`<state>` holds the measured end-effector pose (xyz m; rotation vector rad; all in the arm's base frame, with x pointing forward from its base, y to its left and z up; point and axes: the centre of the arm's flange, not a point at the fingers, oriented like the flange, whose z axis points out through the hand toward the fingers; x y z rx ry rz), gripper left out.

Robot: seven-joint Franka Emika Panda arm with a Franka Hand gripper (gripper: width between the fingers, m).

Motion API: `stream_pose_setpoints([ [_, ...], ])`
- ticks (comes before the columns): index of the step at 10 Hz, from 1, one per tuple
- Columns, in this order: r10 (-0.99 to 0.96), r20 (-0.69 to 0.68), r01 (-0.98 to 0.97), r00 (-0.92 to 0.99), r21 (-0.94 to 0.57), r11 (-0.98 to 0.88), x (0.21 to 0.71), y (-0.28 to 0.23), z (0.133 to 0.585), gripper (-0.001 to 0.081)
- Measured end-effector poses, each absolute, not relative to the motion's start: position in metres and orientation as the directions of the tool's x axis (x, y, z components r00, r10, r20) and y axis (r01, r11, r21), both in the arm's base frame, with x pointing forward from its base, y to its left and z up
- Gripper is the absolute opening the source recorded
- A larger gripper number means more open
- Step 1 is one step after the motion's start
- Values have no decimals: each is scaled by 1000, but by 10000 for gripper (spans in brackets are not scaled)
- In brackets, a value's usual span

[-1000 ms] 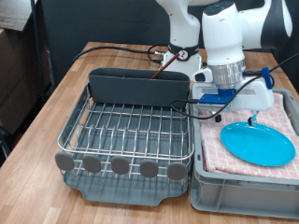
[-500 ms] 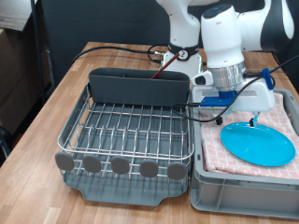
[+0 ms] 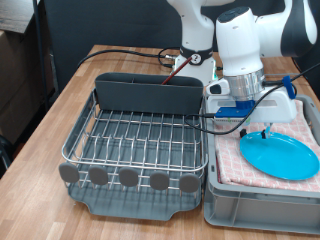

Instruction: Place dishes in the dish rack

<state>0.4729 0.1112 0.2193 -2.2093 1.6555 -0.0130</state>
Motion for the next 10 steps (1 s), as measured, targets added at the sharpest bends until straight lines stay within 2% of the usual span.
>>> stream_pose_setpoints([
  [2, -927, -216, -924, 306, -303, -234, 474, 111, 219, 156],
  [3, -927, -216, -924, 305, -303, -234, 474, 111, 219, 156],
  [4, -928, -216, -924, 304, -303, -232, 474, 111, 219, 36],
  [10, -946, -164, -938, 279, -258, -232, 481, 100, 232, 24],
])
